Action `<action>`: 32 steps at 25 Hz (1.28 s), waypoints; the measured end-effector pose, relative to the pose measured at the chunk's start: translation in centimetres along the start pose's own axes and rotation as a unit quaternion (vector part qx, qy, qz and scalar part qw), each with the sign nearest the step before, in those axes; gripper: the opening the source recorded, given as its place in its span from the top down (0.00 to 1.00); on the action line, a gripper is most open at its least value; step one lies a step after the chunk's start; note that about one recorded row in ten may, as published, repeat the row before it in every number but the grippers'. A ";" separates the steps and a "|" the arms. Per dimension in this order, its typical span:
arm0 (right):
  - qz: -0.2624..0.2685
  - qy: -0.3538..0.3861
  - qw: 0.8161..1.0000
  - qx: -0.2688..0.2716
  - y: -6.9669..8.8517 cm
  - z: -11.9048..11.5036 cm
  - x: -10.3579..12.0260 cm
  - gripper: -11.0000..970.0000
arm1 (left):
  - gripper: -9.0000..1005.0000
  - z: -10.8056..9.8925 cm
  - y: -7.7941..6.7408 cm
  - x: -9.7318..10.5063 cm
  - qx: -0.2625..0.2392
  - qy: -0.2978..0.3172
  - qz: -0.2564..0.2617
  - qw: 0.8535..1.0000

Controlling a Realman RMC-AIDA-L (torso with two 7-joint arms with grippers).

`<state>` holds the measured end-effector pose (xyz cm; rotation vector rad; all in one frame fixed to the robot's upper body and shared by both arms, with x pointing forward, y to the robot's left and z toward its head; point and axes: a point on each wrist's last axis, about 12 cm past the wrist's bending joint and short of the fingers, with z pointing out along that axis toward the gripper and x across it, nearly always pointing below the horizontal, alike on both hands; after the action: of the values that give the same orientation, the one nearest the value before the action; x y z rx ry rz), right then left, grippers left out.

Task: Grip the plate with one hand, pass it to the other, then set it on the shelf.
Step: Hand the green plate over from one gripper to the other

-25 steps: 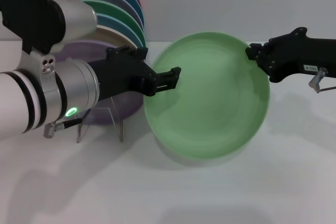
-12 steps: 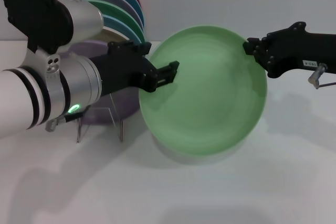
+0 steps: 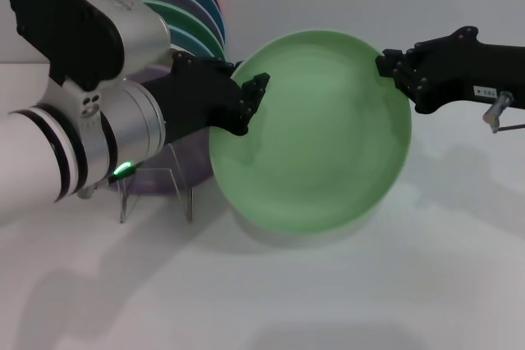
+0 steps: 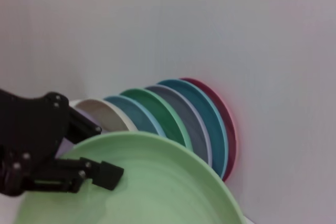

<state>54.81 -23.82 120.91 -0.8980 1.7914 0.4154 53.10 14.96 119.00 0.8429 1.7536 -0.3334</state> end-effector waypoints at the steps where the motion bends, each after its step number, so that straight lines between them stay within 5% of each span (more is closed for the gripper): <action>1: 0.000 0.000 1.000 0.000 0.0 0.0 0.0 0.93 | 0.66 0.0 0.0 0.0 0.000 0.000 0.000 1.000; 7: 0.040 -0.013 0.999 -0.016 0.4 -0.3 0.9 0.92 | 0.78 -0.4 -0.3 -0.1 -0.015 -0.023 0.009 1.000; 12: 0.080 -0.029 0.996 -0.008 -0.1 -1.3 1.9 0.70 | 0.87 -0.7 -0.3 -0.3 -0.020 -0.032 0.012 0.999; 20: 0.220 -0.161 0.959 0.076 -3.5 -8.5 6.2 0.54 | 0.91 -1.6 -0.6 -1.0 -0.060 -0.078 0.070 0.993; 25: 0.290 -0.261 0.917 0.084 -4.8 -11.3 10.0 0.43 | 0.91 -2.3 -2.4 -1.0 -0.184 -0.179 0.178 0.950; 29: 0.288 -0.271 0.914 0.091 -5.1 -11.6 10.8 0.37 | 0.91 -3.3 -3.9 0.4 -0.284 -0.280 0.223 0.890; 32: 0.282 -0.269 0.917 0.090 -5.1 -11.3 10.8 0.37 | 0.91 -4.9 -4.2 2.3 -0.277 -0.369 0.213 0.861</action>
<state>49.30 -38.59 116.26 -0.0887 1.5059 0.7660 46.44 15.83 117.83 0.5427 0.8310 0.1460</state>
